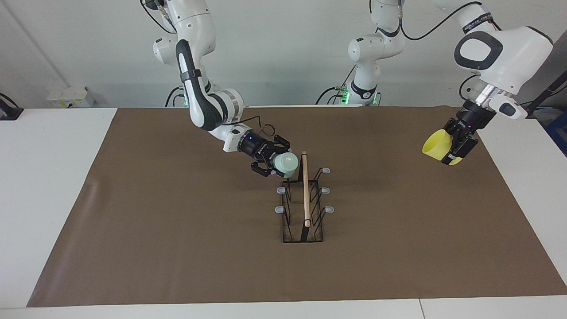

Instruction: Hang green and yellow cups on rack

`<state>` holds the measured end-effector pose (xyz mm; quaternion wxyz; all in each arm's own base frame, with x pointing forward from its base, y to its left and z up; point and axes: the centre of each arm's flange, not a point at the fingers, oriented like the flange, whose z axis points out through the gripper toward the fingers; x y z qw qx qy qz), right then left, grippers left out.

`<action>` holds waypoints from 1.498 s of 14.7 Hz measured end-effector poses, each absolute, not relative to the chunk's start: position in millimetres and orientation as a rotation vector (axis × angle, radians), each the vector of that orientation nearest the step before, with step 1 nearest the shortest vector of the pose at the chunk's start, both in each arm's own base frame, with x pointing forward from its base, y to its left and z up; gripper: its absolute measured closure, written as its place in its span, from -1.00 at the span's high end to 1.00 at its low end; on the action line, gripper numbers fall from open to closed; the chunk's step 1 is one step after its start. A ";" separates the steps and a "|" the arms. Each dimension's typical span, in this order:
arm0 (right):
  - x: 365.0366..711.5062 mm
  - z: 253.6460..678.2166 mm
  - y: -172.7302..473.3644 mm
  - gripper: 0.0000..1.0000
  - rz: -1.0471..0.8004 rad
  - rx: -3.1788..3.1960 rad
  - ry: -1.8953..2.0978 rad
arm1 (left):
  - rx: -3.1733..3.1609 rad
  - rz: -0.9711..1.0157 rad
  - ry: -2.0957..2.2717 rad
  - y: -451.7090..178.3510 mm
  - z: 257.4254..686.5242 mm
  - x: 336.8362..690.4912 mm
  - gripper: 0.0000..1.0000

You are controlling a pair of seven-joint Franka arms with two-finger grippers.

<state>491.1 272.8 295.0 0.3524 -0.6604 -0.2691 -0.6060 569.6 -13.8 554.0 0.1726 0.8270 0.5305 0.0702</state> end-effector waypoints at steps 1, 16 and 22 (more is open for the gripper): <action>491.3 295.1 272.7 1.00 -1.568 -1.709 -0.696 | 2.374 0.227 1.514 -21.9 556.3 569.7 0.36; 561.5 373.6 107.4 1.00 -1.563 -1.963 -1.113 | 2.683 1.059 1.590 -234.9 518.6 531.5 0.36; 576.7 386.5 54.1 1.00 -1.365 -2.128 -1.326 | 2.698 1.211 1.610 -296.8 497.0 500.1 0.36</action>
